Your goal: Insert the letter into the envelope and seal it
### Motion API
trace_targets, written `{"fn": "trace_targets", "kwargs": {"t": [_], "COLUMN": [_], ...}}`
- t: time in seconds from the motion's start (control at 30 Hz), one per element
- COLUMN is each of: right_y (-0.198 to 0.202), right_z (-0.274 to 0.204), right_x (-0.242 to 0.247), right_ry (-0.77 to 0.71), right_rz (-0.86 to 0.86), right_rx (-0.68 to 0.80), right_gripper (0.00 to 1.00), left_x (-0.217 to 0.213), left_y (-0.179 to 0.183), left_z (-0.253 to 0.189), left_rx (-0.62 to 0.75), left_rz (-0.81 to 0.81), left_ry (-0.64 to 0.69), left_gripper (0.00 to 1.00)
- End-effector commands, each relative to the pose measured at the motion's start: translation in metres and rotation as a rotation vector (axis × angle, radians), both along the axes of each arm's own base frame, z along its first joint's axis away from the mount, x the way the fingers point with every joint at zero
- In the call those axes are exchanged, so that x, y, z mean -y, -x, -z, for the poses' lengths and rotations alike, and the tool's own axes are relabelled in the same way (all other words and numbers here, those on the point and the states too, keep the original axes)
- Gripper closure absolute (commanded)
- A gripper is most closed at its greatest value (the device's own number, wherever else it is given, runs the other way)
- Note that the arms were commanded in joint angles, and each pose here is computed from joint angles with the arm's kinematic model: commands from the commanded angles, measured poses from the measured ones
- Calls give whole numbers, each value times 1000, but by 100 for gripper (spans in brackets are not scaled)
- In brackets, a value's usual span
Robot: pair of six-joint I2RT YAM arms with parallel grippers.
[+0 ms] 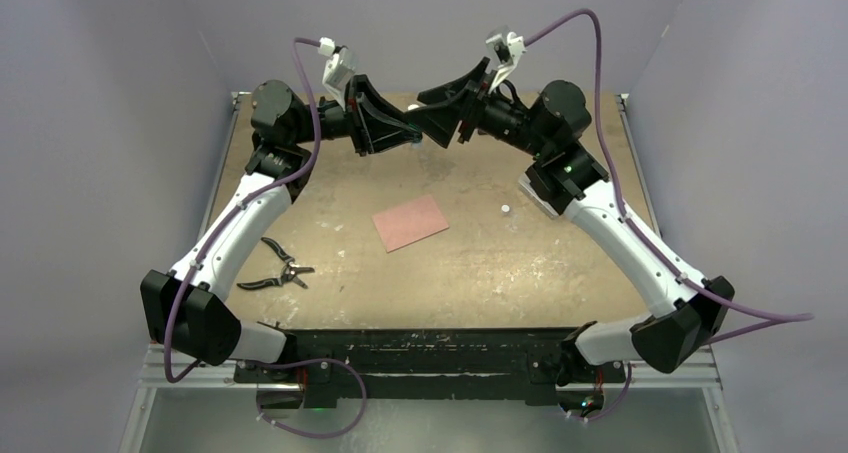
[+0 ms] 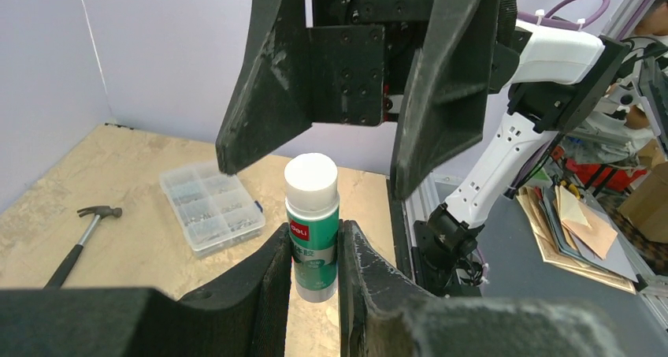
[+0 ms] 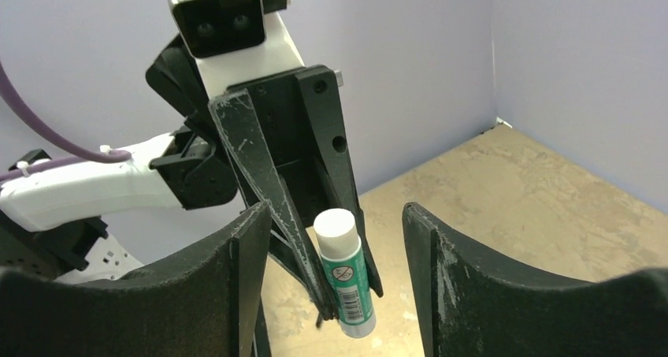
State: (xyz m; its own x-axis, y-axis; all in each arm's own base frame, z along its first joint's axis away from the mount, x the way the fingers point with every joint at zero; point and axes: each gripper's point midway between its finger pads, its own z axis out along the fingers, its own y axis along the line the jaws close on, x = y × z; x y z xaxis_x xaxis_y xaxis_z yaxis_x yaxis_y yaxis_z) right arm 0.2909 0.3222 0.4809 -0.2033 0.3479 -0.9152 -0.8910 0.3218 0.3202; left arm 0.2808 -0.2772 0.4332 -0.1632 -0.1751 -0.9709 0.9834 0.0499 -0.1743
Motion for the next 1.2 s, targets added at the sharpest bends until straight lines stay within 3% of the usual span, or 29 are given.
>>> {"fn": "trace_targets", "kwargs": {"t": [0.0,0.4,0.5,0.63,0.87,0.9,1.07,1.17], "right_y": [10,10,11,9,15,16,16,16], "right_z": [-17,-15,-14,-9,-18,-21,-54,-70], "right_x": [0,-6,-9,-9,-7,-6,14,31], "right_ry": [16,11,3,9,-17,-36,-264,-416], "right_rz": [-30,-58,-78,-76,-90,-89,-8,32], "right_rx": [90,84,80,64,62,61,57,36], "right_gripper": [35,66,65,54,84,86,89,89], "left_x": [-1,-2,-2,-2,-2,-2,-5,-7], "left_y": [5,7,7,7,5,4,-11,-15], "left_z": [-14,-27,-31,-33,-35,-37,-44,-44], "left_rx": [46,35,26,22,5,0,-83,-159], "left_rz": [12,8,8,13,1,-5,-97,-113], "left_ry": [16,60,77,79,87,93,167,253], "left_gripper": [100,100,100,100,100,97,62,52]}}
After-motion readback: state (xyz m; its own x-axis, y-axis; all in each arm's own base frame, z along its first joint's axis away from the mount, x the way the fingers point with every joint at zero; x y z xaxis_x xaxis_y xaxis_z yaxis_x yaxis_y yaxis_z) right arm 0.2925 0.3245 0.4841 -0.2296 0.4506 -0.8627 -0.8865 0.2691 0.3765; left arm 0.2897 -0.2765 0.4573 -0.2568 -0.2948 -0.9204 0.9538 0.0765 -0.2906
